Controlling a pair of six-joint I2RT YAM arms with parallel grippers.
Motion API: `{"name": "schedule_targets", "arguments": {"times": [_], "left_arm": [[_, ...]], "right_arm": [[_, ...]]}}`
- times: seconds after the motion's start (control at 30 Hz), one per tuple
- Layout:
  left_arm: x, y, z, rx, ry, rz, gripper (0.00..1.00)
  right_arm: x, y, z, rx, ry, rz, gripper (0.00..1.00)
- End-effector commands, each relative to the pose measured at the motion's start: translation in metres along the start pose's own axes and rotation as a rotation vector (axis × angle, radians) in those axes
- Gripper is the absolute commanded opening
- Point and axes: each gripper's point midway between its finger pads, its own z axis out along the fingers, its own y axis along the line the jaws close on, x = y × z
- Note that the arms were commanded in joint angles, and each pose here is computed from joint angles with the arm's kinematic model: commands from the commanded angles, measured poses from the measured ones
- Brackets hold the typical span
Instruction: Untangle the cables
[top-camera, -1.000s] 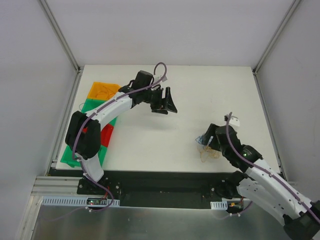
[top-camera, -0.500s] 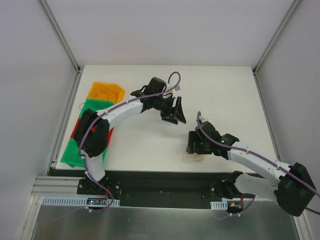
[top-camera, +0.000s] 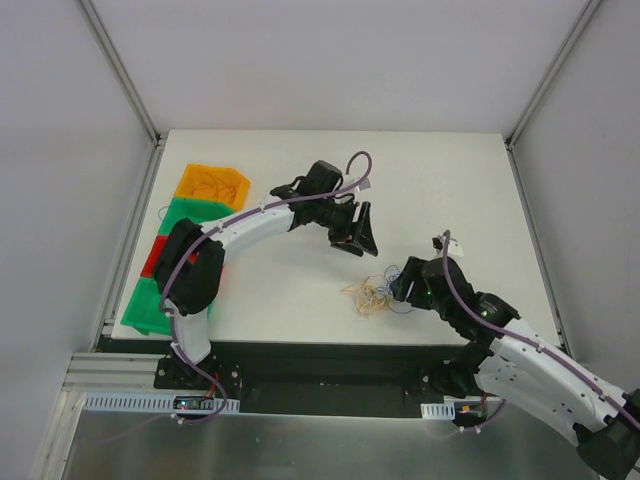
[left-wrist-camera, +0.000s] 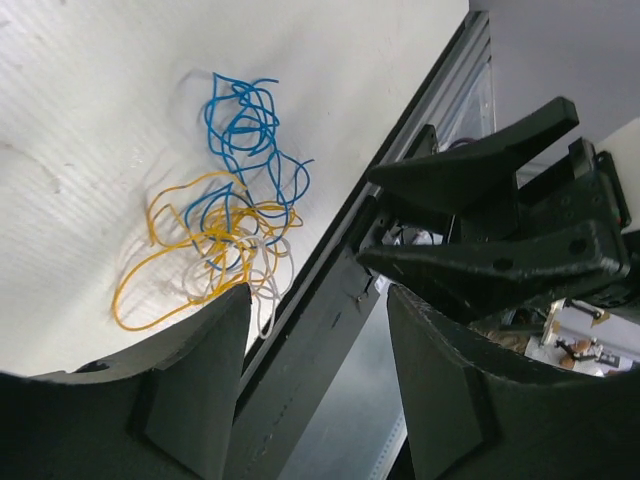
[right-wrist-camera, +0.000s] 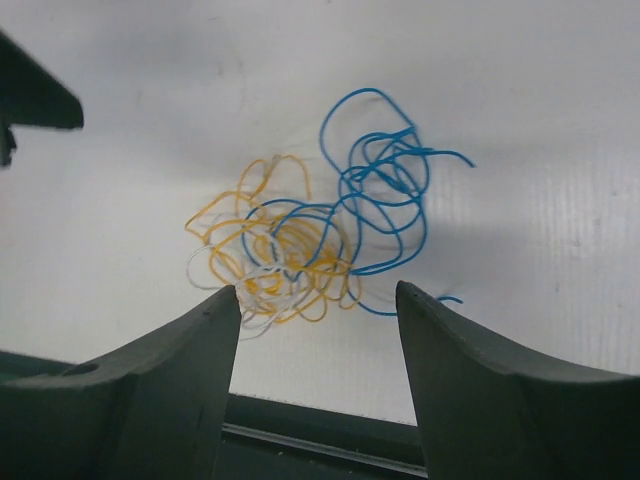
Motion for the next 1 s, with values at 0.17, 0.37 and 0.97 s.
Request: {"name": "schedule_targets", "arguments": {"times": [0.17, 0.37, 0.97], "left_arm": [[0.039, -0.009, 0.044, -0.02, 0.121, 0.041, 0.5], [0.059, 0.002, 0.067, -0.039, 0.193, 0.003, 0.42], [0.086, 0.027, 0.098, -0.096, 0.283, -0.053, 0.37]], "right_arm": [[-0.008, -0.042, 0.016, 0.14, -0.005, 0.207, 0.53], [0.018, -0.021, 0.032, 0.009, 0.162, 0.204, 0.43], [0.017, -0.032, 0.05, 0.005, 0.065, 0.21, 0.39]]}}
